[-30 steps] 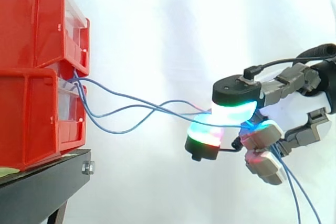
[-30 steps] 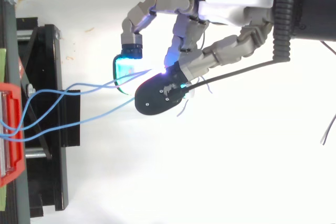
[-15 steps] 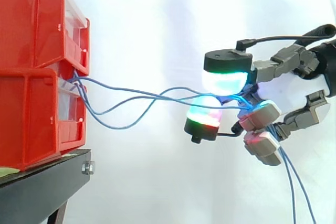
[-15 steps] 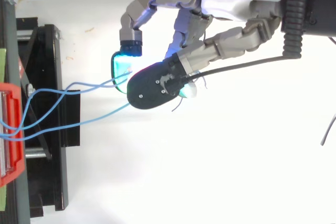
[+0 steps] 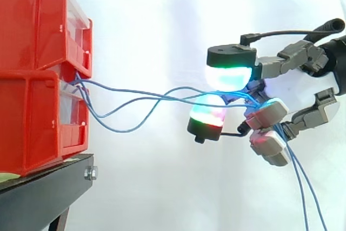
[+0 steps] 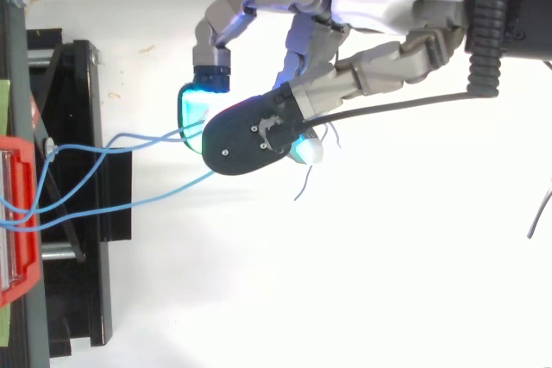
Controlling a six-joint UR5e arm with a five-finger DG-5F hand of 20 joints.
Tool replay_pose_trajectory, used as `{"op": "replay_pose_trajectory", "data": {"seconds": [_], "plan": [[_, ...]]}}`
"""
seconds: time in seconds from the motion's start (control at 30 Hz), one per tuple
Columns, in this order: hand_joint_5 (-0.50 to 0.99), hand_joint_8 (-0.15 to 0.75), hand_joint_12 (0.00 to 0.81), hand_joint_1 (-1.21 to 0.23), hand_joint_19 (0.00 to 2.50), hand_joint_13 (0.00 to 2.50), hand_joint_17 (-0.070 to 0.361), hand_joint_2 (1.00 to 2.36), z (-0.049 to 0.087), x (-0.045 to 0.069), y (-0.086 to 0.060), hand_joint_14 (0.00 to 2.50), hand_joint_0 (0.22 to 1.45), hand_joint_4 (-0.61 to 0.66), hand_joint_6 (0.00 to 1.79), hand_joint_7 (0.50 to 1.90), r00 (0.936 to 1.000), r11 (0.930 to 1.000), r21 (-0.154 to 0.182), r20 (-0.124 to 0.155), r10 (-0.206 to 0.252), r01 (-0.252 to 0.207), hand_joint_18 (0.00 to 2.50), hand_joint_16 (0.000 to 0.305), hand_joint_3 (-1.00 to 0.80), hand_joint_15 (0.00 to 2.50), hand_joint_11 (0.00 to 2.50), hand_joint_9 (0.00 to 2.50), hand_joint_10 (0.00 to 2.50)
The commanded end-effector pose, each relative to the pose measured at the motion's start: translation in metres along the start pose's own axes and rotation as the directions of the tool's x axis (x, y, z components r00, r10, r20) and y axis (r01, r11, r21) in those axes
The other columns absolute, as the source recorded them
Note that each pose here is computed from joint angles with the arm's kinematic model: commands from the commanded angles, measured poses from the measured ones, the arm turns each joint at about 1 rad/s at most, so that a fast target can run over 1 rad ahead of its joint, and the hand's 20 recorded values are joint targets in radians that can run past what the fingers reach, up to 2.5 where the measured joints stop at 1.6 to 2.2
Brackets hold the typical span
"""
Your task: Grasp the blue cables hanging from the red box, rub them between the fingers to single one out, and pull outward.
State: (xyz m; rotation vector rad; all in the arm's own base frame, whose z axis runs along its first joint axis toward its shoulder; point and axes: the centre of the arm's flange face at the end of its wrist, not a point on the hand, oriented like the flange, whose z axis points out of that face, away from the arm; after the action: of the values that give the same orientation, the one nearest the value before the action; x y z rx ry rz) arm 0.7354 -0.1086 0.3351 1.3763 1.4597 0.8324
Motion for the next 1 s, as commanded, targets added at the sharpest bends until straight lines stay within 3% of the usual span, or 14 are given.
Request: {"op": "replay_pose_trajectory", "data": {"seconds": [0.0,0.33,0.43,0.5,0.6,0.7,0.73,0.8,0.97], "plan": [[-0.13,0.292,0.377,-0.61,0.85,1.06,0.118,1.00,0.0000,0.0008,0.0001,0.03,0.58,0.07,0.78,0.89,1.0000,1.0000,0.000,-0.001,0.000,0.000,0.85,0.053,-0.42,0.75,1.00,1.31,0.03],[-0.14,0.318,0.392,-0.74,0.68,0.89,0.126,1.01,-0.0008,-0.0007,0.0022,0.02,0.62,0.04,0.90,0.88,1.0000,1.0000,0.000,0.000,0.001,-0.001,0.74,0.056,-0.12,0.59,0.97,1.26,0.02],[-0.15,0.299,0.372,-0.82,0.68,0.85,0.119,1.02,-0.0011,0.0002,0.0035,0.02,0.64,-0.02,0.91,1.03,1.0000,1.0000,0.000,-0.001,0.000,0.000,0.70,0.053,-0.08,0.60,0.98,1.23,0.02],[-0.16,0.283,0.362,-0.85,0.67,0.81,0.115,1.02,-0.0011,-0.0009,0.0033,0.02,0.66,-0.08,0.93,0.97,1.0000,1.0000,0.000,0.000,0.001,-0.001,0.66,0.051,-0.08,0.60,0.98,1.19,0.02],[-0.17,0.267,0.358,-0.91,0.63,0.75,0.112,1.02,-0.0011,0.0002,0.0035,0.02,0.72,-0.13,0.94,0.95,1.0000,1.0000,0.000,-0.001,0.000,0.000,0.61,0.050,-0.20,0.57,0.98,1.14,0.03],[-0.17,0.265,0.358,-0.92,0.63,0.74,0.111,1.01,-0.0014,0.0002,0.0032,0.02,0.74,-0.08,0.94,0.91,1.0000,1.0000,0.003,-0.001,0.000,0.000,0.61,0.049,-0.38,0.56,0.97,1.13,0.02],[-0.17,0.261,0.354,-0.91,0.62,0.74,0.110,1.00,-0.0016,-0.0009,0.0029,0.02,0.72,-0.03,0.93,0.89,1.0000,1.0000,0.005,0.000,0.000,0.000,0.61,0.049,-0.49,0.57,0.97,1.13,0.02],[-0.16,0.269,0.356,-0.88,0.65,0.75,0.109,1.00,-0.0017,-0.0009,0.0027,0.02,0.62,0.01,0.92,0.89,1.0000,1.0000,0.006,0.000,0.000,0.000,0.59,0.049,-0.50,0.58,0.98,1.16,0.03],[-0.15,0.295,0.379,-0.76,0.67,0.79,0.118,1.00,-0.0023,-0.0010,0.0021,0.02,0.52,0.04,0.90,0.89,1.0000,0.9999,0.012,-0.001,0.000,0.000,0.61,0.052,-0.50,0.59,0.97,1.22,0.02]]}}
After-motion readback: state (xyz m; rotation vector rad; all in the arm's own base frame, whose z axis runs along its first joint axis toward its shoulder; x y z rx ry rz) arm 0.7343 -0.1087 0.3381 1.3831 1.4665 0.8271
